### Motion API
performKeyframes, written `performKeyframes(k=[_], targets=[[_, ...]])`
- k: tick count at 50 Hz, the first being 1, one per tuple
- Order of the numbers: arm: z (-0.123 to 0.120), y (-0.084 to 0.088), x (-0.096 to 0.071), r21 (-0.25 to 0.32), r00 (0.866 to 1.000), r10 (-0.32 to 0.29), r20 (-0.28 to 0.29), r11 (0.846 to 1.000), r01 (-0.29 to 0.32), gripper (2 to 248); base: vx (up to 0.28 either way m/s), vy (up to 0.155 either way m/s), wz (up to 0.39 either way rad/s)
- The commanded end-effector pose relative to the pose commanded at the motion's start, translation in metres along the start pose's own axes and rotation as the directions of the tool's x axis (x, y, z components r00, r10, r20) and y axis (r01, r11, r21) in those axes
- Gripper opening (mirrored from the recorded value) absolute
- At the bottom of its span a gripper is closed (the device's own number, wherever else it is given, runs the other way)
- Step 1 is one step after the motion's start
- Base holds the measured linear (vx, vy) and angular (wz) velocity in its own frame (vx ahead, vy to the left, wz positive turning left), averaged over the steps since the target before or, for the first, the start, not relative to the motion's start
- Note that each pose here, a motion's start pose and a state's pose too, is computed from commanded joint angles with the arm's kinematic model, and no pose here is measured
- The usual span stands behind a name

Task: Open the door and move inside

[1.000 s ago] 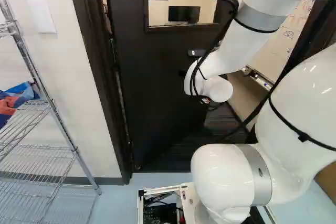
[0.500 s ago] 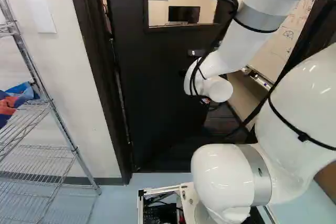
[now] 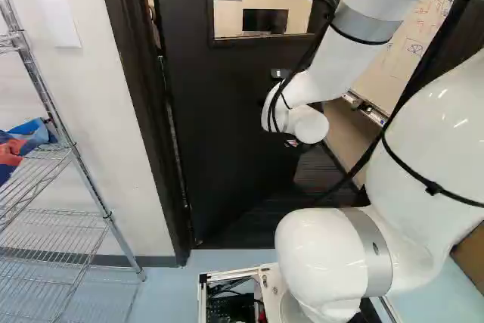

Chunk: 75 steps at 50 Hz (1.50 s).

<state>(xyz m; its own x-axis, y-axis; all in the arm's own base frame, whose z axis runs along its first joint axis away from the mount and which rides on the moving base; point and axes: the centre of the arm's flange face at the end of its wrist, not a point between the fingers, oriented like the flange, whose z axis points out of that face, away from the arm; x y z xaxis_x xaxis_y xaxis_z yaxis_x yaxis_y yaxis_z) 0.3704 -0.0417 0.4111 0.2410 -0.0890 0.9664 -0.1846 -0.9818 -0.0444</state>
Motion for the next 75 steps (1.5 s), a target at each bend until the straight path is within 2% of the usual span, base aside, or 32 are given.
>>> performKeyframes(k=[30, 75], targets=[[0.030, -0.025, 0.007, -0.012, 0.999, 0.051, 0.006, 0.999, -0.051, 247, 0.000, 0.000, 0.000], [0.077, -0.080, 0.016, 0.079, 0.999, 0.032, 0.007, 0.996, -0.032, 247, 0.000, 0.000, 0.000]])
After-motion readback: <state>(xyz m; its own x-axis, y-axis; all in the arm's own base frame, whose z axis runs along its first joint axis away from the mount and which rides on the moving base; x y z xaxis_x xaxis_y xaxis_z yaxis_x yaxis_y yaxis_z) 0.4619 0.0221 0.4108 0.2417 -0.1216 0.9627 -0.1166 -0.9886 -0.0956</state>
